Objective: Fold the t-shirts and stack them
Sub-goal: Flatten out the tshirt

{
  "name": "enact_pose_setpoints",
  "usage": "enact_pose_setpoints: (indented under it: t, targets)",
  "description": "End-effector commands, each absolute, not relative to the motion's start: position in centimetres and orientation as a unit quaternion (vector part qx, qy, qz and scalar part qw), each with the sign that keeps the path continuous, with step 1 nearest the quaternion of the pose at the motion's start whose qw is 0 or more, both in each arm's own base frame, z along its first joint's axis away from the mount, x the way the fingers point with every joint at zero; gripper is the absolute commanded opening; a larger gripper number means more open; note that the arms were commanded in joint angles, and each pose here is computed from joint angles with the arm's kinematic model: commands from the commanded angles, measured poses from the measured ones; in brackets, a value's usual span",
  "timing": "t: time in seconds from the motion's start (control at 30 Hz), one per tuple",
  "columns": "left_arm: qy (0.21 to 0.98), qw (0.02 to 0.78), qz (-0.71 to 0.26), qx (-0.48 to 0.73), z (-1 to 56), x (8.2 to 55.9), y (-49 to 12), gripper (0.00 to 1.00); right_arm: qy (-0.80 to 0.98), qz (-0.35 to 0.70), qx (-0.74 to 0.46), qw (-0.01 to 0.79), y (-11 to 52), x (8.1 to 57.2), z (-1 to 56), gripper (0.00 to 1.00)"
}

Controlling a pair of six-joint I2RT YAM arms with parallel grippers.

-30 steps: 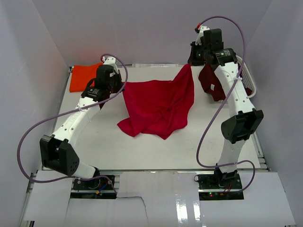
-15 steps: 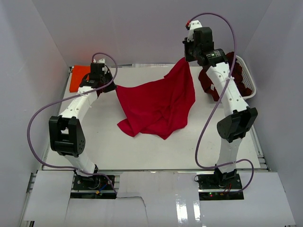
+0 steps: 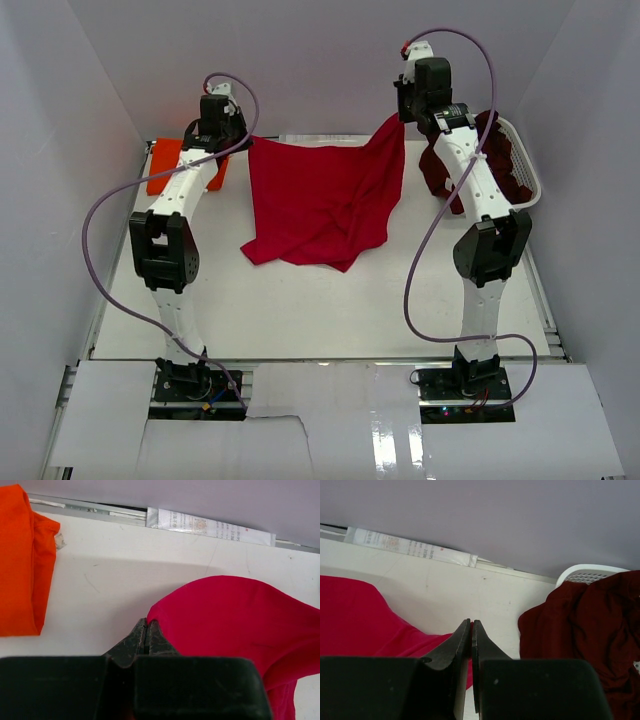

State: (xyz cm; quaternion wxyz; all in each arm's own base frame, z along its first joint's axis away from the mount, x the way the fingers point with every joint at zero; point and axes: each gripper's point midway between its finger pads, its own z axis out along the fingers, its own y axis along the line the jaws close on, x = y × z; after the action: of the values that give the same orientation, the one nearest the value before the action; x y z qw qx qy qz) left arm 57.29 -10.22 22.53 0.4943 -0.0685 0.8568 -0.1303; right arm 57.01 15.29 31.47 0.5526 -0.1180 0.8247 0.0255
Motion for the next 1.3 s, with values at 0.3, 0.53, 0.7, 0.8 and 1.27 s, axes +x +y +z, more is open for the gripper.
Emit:
enact_pose_setpoints:
  t: [0.3,0.53,0.7,0.8,1.27]
  targets:
    - [0.802,0.576,-0.144,-0.074,26.2,59.6,-9.9,0.00,0.730,0.041,-0.110,0.674,16.4,59.2,39.3,0.08]
    - [0.772,0.615,-0.145,-0.068,30.8,59.1,-11.5,0.00,0.677,0.047,-0.109,0.727,17.2,57.8,45.2,0.08]
    - [0.732,0.664,-0.137,-0.058,35.8,59.1,-12.0,0.00,0.639,0.044,-0.102,0.761,16.5,56.1,49.1,0.08]
    - [0.718,0.680,-0.141,-0.057,38.9,59.5,-12.0,0.00,0.605,0.035,-0.099,0.789,15.9,54.9,52.8,0.08]
    - [0.673,0.719,-0.153,-0.078,45.0,56.5,-11.2,0.00,0.470,0.028,-0.075,0.879,12.9,46.8,64.2,0.08]
